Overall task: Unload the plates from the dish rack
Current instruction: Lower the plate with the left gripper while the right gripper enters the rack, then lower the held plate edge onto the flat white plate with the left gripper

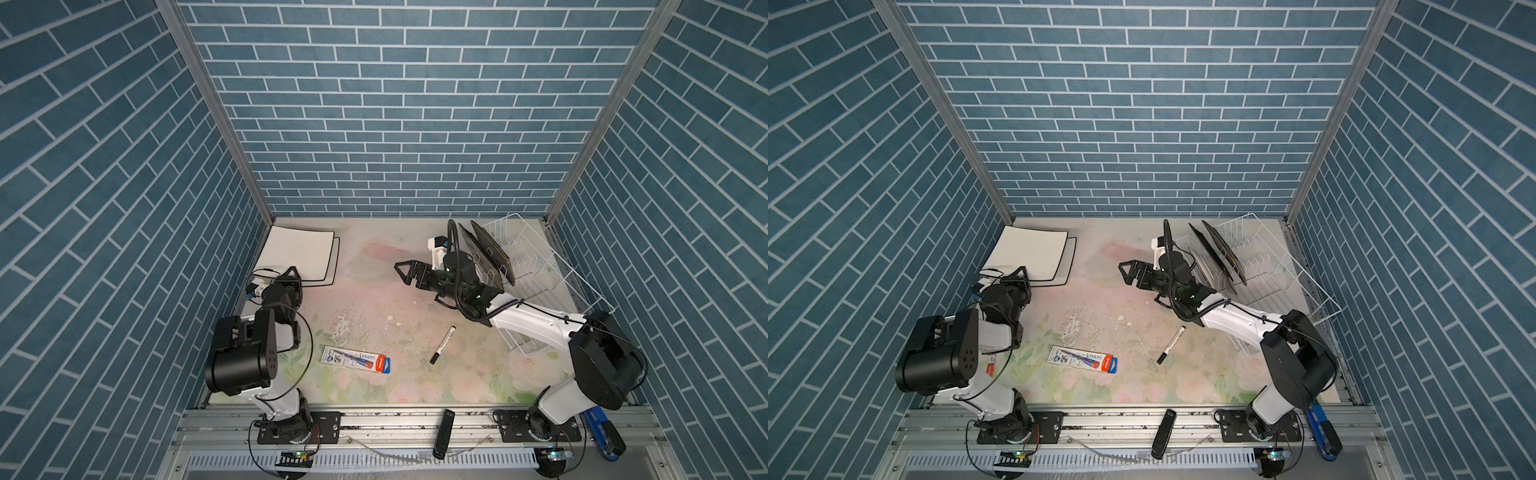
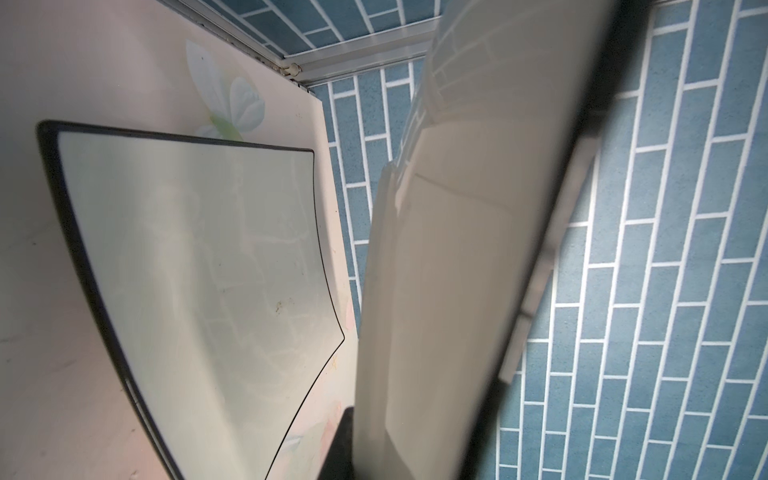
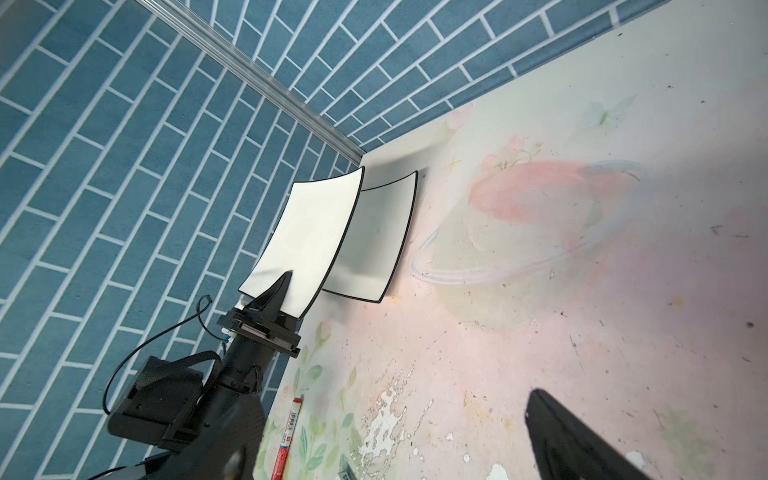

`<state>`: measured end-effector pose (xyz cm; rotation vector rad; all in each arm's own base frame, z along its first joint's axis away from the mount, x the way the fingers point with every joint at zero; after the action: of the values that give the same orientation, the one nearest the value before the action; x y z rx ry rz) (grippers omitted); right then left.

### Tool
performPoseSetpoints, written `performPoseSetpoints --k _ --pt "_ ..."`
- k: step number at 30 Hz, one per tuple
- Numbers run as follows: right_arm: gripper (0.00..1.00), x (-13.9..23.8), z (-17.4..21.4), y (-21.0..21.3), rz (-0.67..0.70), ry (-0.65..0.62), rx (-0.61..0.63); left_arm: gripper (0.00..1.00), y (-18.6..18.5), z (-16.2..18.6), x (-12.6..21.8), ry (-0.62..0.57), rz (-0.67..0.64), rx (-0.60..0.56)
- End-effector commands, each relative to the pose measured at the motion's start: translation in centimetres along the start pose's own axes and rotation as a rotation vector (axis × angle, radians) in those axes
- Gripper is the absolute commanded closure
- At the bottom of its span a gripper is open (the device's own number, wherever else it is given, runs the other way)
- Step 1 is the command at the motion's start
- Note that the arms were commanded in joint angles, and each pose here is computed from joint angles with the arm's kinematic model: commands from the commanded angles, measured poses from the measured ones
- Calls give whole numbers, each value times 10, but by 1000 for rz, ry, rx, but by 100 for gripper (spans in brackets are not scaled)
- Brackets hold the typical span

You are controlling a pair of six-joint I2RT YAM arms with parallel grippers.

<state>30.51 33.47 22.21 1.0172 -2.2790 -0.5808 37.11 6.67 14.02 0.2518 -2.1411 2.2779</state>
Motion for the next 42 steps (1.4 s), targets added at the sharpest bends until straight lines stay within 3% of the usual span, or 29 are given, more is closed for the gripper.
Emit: performPoseSetpoints --k 1,17,42 --pt "1 -9 -7 11 -33 14 36 100 -72 0 -5 26 287 -43" --pt "1 -50 2 11 -90 82 -5 100 -54 -7 -29 34 237 -33" --pt "1 -73 11 4 -100 114 -43 100 -36 -11 -48 51 193 -28"
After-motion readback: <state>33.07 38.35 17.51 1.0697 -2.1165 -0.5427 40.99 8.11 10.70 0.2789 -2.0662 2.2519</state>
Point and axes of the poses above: each gripper's point midway between its finger pads, its own x axis back along the fingers, its own y axis along the line the jaws close on, z = x × y, the point moved 4 cm from there along x, back along the fingers, and after that the axes turned 11 degrees about x, right-handed, at the moved point
